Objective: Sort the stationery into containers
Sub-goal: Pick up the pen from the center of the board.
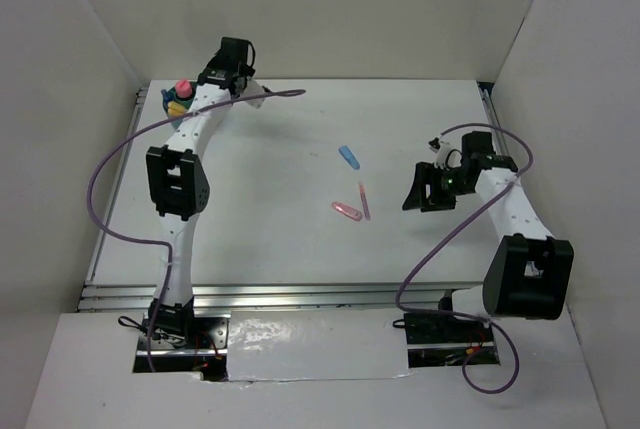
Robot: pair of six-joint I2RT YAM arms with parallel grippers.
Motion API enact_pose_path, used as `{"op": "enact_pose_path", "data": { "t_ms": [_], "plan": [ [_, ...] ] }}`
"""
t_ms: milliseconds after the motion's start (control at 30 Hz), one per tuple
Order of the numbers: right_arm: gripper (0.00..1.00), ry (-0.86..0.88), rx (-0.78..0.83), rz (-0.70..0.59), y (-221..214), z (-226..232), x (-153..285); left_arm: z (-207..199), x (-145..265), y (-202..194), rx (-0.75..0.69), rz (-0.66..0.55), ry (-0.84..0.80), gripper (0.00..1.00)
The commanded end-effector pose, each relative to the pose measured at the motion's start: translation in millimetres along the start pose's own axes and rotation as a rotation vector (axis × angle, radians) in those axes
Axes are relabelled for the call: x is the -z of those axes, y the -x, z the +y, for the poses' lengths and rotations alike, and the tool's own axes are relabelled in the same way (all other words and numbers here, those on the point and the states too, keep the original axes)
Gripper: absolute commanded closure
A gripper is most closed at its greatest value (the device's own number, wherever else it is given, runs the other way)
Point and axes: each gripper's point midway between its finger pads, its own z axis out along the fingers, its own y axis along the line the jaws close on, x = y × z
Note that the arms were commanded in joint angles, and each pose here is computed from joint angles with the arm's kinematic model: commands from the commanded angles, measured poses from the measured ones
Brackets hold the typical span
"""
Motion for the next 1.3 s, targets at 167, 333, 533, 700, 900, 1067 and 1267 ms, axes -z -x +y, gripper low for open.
{"op": "enact_pose_path", "data": {
  "t_ms": [167, 333, 533, 700, 900, 1067, 1267],
  "plan": [
    [0.35, -0.026, 0.181, -0.127, 33, 30, 12, 59, 152, -7, 0.730, -0.488, 0.220, 0.41],
    [0.39, -0.065, 0.201, -0.120, 53, 48, -9, 35, 201, -16, 1.463, -0.844, 0.071, 0.35],
    [0.38, -0.151, 0.174, -0.070, 73, 56, -55, -16, 245, -29, 1.795, -1.117, -0.019, 0.29],
    [0.37, -0.184, 0.158, -0.033, 88, 59, -86, -49, 284, -21, 1.801, -1.114, 0.078, 0.28],
    [0.40, -0.227, 0.150, 0.038, 84, 49, -129, -79, 304, -3, 1.835, -1.090, 0.059, 0.26],
    [0.43, -0.275, 0.184, 0.077, 81, 48, -150, -96, 308, 0, 1.874, -1.046, 0.080, 0.24],
    [0.49, -0.370, 0.228, 0.141, 63, 33, -168, -100, 307, -2, 1.926, -0.997, 0.092, 0.21]
  ]
}}
